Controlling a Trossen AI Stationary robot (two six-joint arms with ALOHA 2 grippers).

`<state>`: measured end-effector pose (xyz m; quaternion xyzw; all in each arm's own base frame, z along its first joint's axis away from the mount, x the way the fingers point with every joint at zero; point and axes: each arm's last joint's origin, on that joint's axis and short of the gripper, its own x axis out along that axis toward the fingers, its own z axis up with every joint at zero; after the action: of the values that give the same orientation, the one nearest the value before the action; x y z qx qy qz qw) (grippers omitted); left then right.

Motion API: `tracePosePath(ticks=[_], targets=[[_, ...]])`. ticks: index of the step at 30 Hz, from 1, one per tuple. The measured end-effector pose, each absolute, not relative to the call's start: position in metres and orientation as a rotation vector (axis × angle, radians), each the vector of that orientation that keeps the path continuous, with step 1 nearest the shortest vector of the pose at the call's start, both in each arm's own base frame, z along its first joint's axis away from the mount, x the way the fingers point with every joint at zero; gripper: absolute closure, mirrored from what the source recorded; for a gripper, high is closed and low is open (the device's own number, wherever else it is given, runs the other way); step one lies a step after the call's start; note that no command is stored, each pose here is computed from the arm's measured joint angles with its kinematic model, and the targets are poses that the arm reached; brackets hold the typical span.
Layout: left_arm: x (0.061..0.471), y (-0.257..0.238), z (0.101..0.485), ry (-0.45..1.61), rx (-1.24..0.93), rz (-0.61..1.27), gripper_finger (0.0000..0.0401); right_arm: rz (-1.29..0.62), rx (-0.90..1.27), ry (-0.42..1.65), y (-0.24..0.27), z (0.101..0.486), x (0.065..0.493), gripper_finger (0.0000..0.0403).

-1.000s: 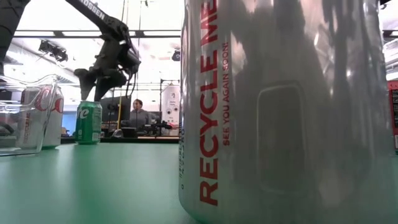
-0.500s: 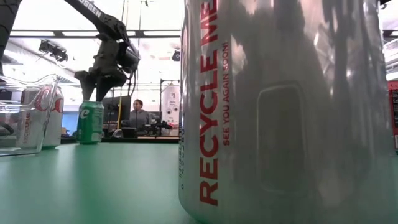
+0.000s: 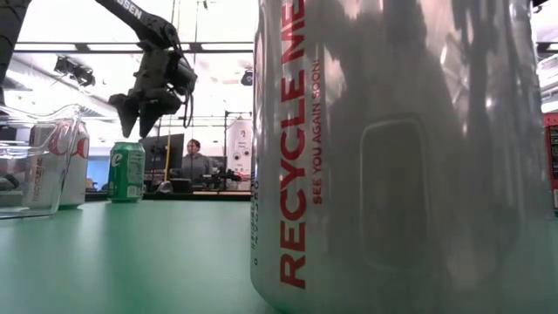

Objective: Sort soda cans
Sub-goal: Put the left green soda can into the top transparent bin

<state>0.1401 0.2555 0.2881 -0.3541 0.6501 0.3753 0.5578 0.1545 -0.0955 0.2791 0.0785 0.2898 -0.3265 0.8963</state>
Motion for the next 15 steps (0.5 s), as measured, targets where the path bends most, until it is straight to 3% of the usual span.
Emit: tracePosePath(ticks=[5,15], targets=[[0.142,0.253,0.289,1.499,-0.914,0.840,0.0103,-0.677,0.163,0.600,-0.095,0.279,0.154,0.0053],[0.141,0.243,0.259,1.619,-0.916,0.839,0.0103,-0.676,0.164,0.604,-0.095,0.279,0.154,0.0053]])
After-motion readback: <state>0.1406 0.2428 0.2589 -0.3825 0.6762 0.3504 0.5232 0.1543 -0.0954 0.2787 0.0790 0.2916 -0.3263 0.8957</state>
